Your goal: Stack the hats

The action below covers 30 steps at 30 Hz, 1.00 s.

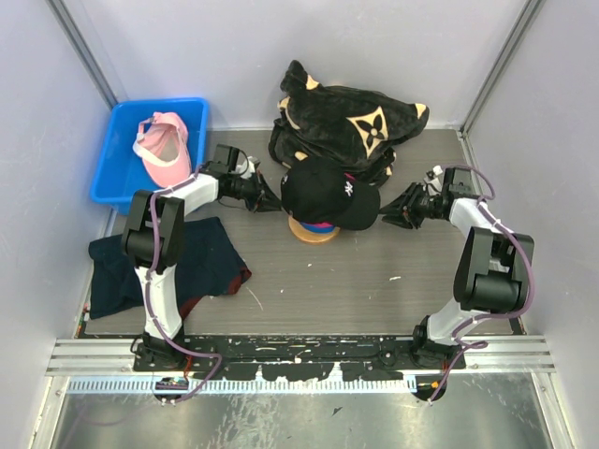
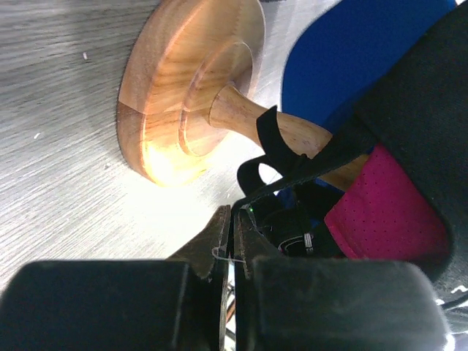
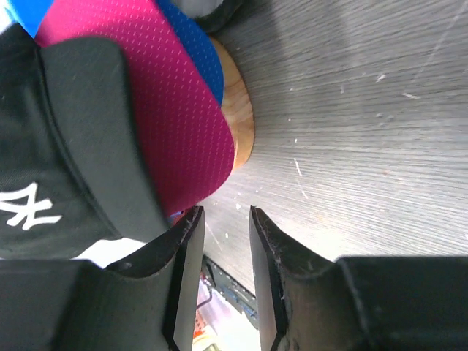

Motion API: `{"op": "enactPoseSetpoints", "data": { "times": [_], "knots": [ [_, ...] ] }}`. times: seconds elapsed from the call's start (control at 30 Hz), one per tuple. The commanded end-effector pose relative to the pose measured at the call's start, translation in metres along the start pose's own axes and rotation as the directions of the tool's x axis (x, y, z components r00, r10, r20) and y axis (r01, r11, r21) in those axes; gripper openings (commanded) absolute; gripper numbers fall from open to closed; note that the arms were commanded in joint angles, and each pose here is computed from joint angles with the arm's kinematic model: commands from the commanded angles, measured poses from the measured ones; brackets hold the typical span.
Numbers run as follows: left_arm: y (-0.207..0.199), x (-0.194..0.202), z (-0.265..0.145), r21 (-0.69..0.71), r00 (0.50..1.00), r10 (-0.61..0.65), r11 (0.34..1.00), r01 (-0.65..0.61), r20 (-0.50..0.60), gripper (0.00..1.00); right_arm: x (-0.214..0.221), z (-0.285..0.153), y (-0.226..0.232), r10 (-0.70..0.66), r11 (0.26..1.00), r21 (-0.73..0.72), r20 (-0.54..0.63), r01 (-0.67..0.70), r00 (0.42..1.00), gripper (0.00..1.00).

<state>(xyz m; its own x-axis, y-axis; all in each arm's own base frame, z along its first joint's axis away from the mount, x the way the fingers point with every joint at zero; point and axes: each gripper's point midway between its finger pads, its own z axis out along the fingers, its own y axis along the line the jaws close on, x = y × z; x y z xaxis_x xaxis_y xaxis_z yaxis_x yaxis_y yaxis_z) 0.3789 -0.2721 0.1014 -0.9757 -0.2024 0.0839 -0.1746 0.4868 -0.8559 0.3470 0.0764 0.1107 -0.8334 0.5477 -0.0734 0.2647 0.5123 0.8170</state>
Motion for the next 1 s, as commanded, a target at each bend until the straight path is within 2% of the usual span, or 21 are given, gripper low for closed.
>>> {"op": "enactPoseSetpoints", "data": {
  "times": [0.0,0.1,0.27,0.63,0.83,0.97],
  "knots": [
    [0.009,-0.002,-0.009,-0.051,0.999,-0.005,0.999,0.007,0.045,0.15,-0.026,-0.022,0.025,-0.119,0.993,0.034,0.128,0.115,0.985,0.38],
    [-0.005,-0.002,-0.015,-0.024,0.998,0.007,1.000,-0.005,0.070,0.30,-0.031,-0.026,0.032,-0.135,0.991,0.030,0.145,0.132,0.980,0.38],
    [-0.036,-0.007,-0.023,0.070,0.995,-0.002,0.998,-0.005,0.100,0.46,-0.030,-0.025,0.032,-0.137,0.991,0.026,0.138,0.134,0.981,0.39],
    [-0.074,-0.011,-0.033,0.264,0.992,-0.022,0.964,-0.012,0.125,0.49,-0.028,-0.025,0.032,-0.139,0.990,0.018,0.130,0.137,0.982,0.39],
    [-0.062,-0.013,-0.040,0.254,0.989,-0.040,0.967,0.001,0.146,0.50,-0.028,-0.025,0.033,-0.141,0.990,0.010,0.128,0.141,0.982,0.38],
    [-0.044,-0.018,-0.051,0.192,0.981,-0.049,0.981,0.012,0.189,0.50,-0.029,-0.025,0.036,-0.142,0.990,0.006,0.130,0.142,0.981,0.38]
  ]
}}
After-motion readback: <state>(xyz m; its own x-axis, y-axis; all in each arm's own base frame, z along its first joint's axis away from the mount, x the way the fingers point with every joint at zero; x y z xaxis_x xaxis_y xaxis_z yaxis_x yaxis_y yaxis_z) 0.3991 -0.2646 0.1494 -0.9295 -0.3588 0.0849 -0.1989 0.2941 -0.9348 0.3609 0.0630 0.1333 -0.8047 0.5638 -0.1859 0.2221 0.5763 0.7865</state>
